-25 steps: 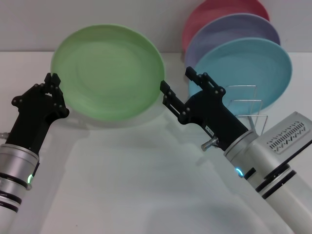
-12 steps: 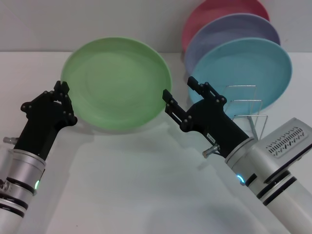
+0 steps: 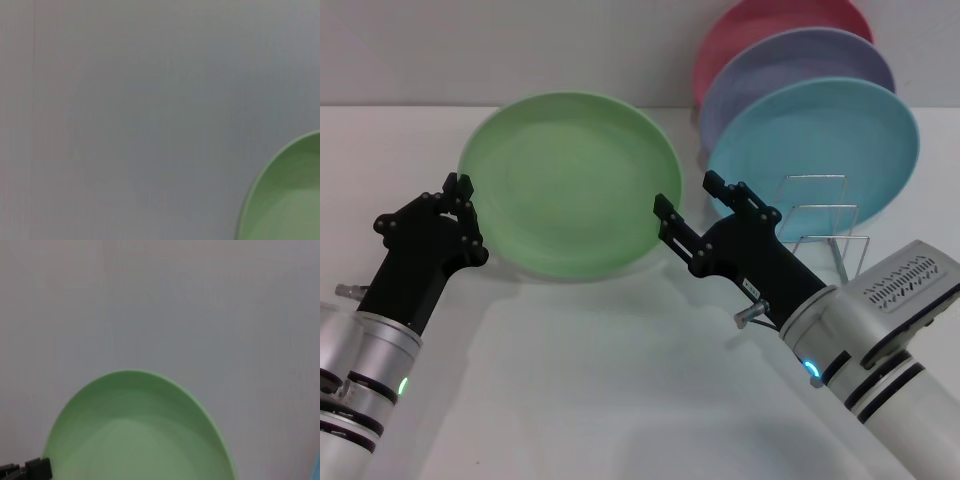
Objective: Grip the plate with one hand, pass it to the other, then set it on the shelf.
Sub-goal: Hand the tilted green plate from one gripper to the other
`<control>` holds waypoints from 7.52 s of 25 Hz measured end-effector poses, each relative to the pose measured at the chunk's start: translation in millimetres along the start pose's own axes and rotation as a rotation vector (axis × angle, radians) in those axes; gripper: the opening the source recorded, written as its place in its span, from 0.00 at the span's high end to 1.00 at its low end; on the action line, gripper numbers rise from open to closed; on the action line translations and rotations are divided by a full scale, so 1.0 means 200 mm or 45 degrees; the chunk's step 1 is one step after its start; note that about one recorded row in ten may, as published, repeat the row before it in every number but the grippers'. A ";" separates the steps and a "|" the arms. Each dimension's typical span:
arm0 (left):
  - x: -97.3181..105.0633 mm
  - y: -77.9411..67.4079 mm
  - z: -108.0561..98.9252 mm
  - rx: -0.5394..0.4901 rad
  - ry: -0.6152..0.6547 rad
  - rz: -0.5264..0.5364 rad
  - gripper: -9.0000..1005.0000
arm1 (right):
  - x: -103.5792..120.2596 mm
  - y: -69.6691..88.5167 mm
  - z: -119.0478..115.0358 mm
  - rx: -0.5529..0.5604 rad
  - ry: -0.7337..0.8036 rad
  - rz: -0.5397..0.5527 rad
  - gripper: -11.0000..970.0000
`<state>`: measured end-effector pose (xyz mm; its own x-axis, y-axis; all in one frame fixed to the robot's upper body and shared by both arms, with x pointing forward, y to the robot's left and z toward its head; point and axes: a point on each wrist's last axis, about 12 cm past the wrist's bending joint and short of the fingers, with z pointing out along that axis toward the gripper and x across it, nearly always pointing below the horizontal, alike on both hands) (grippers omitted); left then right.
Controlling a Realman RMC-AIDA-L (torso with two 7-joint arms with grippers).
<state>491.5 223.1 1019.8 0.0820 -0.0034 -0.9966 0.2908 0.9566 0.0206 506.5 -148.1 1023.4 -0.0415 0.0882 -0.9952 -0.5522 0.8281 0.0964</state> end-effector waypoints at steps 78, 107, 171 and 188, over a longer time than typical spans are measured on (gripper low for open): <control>-0.04 -0.18 -0.04 -0.146 0.031 0.192 0.91 | -0.02 -0.07 0.10 -0.008 0.062 -0.070 0.69; -0.04 -0.20 -0.07 -0.133 0.022 0.185 0.90 | -0.02 -0.07 0.09 -0.002 0.065 -0.067 0.77; -0.03 -0.20 -0.06 -0.125 0.026 0.191 0.89 | -0.02 -0.07 0.09 0.009 0.060 -0.053 0.93; -0.03 -0.20 -0.06 -0.125 0.023 0.191 0.89 | -0.02 -0.07 0.09 0.013 0.052 -0.058 0.93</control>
<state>467.9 187.9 1024.9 0.0998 0.1456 -0.9843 0.1824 0.9698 0.1619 530.0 -150.4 1026.6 -0.0505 0.0278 -0.9983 -0.5459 0.8363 0.0509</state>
